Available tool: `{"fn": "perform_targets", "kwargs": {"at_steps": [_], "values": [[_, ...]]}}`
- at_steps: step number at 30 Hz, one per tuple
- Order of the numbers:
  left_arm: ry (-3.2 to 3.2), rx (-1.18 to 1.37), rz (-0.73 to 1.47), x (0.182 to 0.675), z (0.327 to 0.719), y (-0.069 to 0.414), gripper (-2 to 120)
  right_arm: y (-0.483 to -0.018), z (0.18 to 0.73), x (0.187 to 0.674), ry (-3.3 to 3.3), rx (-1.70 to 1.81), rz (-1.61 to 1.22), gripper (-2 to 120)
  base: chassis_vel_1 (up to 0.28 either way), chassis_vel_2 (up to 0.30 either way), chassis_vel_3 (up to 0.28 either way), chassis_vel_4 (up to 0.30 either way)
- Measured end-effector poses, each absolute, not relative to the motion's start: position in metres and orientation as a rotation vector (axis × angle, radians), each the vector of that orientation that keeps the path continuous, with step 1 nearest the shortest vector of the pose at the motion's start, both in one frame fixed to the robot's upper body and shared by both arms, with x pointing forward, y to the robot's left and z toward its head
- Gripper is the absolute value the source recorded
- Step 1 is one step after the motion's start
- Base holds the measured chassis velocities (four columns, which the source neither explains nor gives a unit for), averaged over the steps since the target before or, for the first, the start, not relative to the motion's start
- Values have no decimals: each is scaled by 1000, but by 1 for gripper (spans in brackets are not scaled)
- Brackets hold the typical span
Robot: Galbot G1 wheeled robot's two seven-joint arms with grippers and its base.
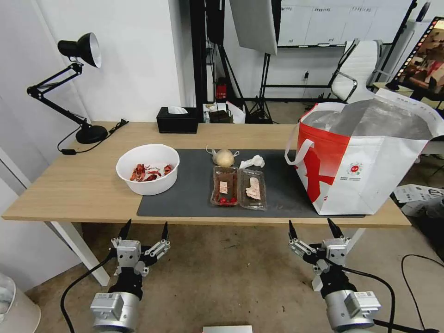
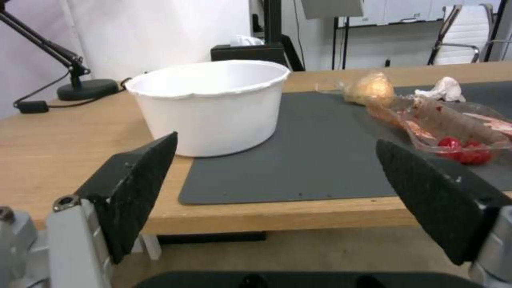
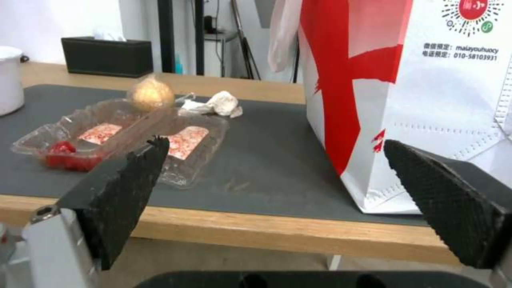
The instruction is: Pick up the trash from the table and place it into the takeout bag.
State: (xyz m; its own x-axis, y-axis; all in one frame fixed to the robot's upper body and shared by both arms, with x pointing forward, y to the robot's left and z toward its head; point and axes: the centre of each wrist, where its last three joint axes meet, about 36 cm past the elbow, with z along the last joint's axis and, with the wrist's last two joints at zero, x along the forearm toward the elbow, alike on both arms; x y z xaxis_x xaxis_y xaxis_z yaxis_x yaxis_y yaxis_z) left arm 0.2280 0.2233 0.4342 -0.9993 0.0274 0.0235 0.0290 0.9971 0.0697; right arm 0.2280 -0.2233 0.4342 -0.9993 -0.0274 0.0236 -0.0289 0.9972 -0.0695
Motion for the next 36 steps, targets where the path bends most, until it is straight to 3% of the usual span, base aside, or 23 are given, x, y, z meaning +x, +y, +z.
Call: {"fn": "perform_targets", "kwargs": {"at_steps": [25,33,36], "values": [[-3118,-42,-102,229,435,224,100,-225,435,228,-3117,47,109,100,0,0,0,0],[-3223,29,113,259,501,241,100,-253,460,237,-3118,169,91,100,0,0,0,0],[-3239,-2,164,260,507,242,100,-264,473,242,-3117,236,85,100,0,0,0,0]]}}
